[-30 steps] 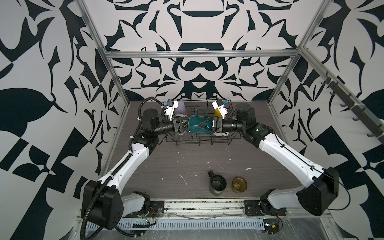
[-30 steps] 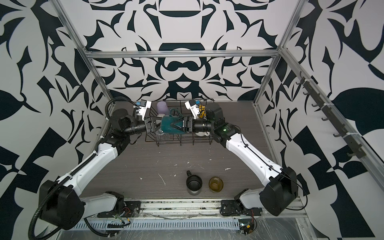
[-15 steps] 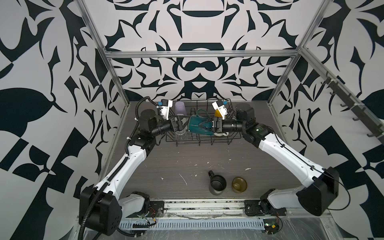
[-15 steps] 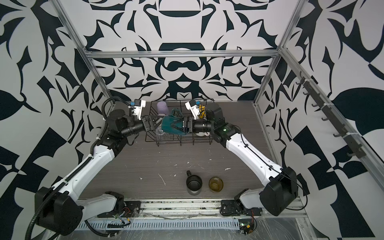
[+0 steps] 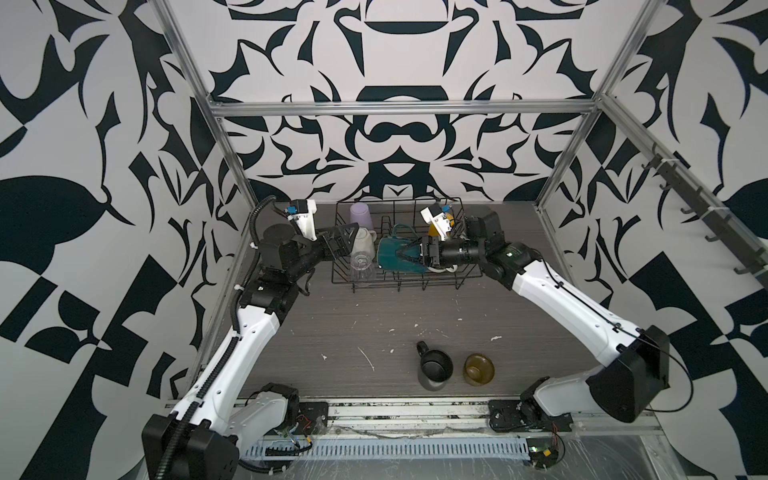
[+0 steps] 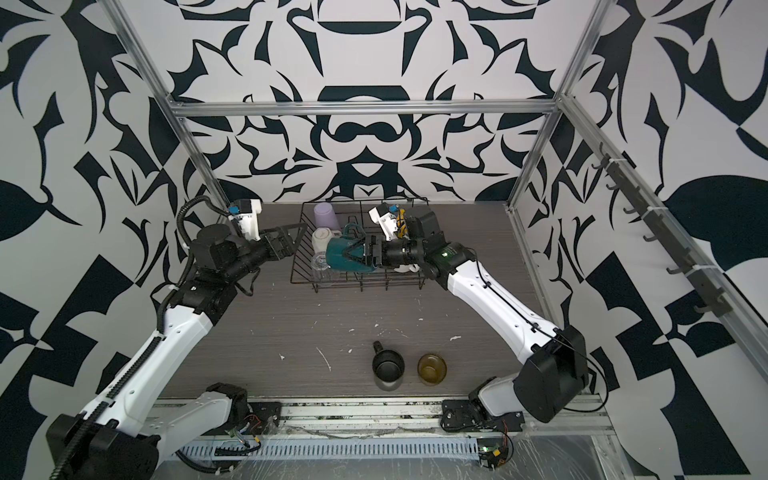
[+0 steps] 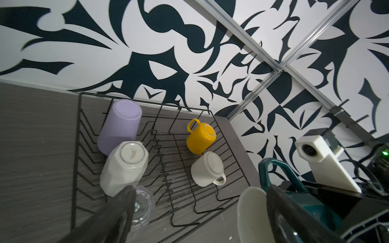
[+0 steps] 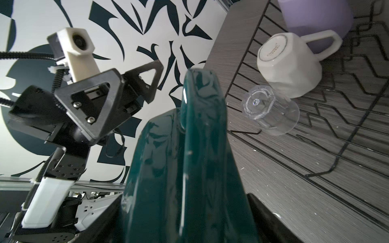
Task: Load cups into a dish rack
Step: Place the cup upside down at the dish rack.
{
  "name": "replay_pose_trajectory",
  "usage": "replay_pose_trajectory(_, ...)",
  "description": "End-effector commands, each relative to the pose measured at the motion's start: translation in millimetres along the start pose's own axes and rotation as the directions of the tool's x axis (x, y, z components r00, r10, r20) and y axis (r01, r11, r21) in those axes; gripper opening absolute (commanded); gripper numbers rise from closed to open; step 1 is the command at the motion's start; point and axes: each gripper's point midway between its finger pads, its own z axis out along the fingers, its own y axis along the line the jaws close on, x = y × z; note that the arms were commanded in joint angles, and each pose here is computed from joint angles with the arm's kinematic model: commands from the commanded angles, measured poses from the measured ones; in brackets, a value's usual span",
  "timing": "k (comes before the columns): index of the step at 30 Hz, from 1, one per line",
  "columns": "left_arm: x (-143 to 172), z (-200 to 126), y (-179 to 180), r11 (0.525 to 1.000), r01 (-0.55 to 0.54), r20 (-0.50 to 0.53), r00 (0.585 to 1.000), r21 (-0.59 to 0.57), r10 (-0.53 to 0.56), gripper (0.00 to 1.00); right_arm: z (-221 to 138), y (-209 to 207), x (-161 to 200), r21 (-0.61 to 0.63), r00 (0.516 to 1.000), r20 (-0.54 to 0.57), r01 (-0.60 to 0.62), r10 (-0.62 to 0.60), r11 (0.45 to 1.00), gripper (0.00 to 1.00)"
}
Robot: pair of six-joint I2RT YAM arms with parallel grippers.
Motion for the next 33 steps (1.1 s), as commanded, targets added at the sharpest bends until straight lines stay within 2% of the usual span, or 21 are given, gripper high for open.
replay_pose_trajectory(1,-13.8,-12.2,7.8,0.997,-0.030,0.037,0.999,-0.070,0.032,0.99,-18.4,30.4,-28.5,0.006,0.986,0.084,0.146,-0.146,0.989,0.00)
replay_pose_trajectory(12,-18.7,-28.9,19.8,0.989,-0.054,0.054,0.997,-0.139,0.062,0.99,-9.4,1.9,-35.7,0.146,0.989,0.039,0.136,-0.143,0.980,0.00)
replay_pose_trajectory(33,-19.2,-52.7,34.1,0.965,-0.108,0.056,0.991,-0.239,0.125,0.99,4.9,-54.6,-64.9,0.405,0.986,0.015,0.147,-0.167,0.902,0.00)
